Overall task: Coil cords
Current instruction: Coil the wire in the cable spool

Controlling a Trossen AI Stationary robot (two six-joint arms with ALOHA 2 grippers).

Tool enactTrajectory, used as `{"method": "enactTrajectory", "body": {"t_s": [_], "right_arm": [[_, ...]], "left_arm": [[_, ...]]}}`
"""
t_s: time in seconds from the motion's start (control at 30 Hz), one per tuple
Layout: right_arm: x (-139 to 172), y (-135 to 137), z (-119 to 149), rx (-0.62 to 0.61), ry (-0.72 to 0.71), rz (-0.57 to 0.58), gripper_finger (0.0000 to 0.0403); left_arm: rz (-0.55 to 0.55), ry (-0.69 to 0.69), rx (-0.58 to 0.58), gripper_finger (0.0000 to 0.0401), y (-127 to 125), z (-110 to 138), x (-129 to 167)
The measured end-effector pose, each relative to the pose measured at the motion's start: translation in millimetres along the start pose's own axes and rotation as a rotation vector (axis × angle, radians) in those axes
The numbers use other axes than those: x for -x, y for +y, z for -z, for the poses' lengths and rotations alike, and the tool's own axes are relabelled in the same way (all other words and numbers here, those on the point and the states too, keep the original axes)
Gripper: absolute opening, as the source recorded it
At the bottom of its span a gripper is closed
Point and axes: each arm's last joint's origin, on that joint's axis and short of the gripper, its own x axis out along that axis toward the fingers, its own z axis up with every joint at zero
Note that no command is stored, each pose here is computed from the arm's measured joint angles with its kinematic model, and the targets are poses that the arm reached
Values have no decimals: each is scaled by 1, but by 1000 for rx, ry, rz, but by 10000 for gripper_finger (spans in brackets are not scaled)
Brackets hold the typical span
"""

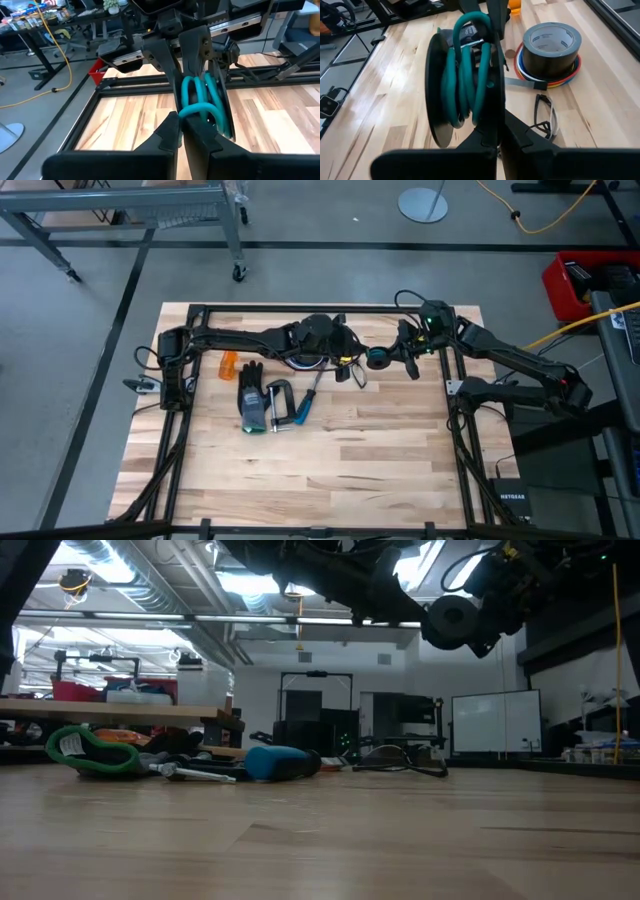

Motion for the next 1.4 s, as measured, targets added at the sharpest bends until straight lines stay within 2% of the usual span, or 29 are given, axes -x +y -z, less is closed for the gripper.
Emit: {"method": "enactTrajectory", "body": {"t_s": [0.63,0.9,1.1,1.4], "right_arm": [[0,0,0,1,5,4,2],[0,0,-5,40,-43,-18,2],[0,0,-7,81,-67,-15,2],[1,-1,-10,102,-91,-16,4]], "left_arm": [[-24,6,14,54,1,0,0],[-25,-5,16,65,1,-1,0],[-19,-15,7,51,1,-2,0],[-1,-30,-14,7,1,-3,0]]}}
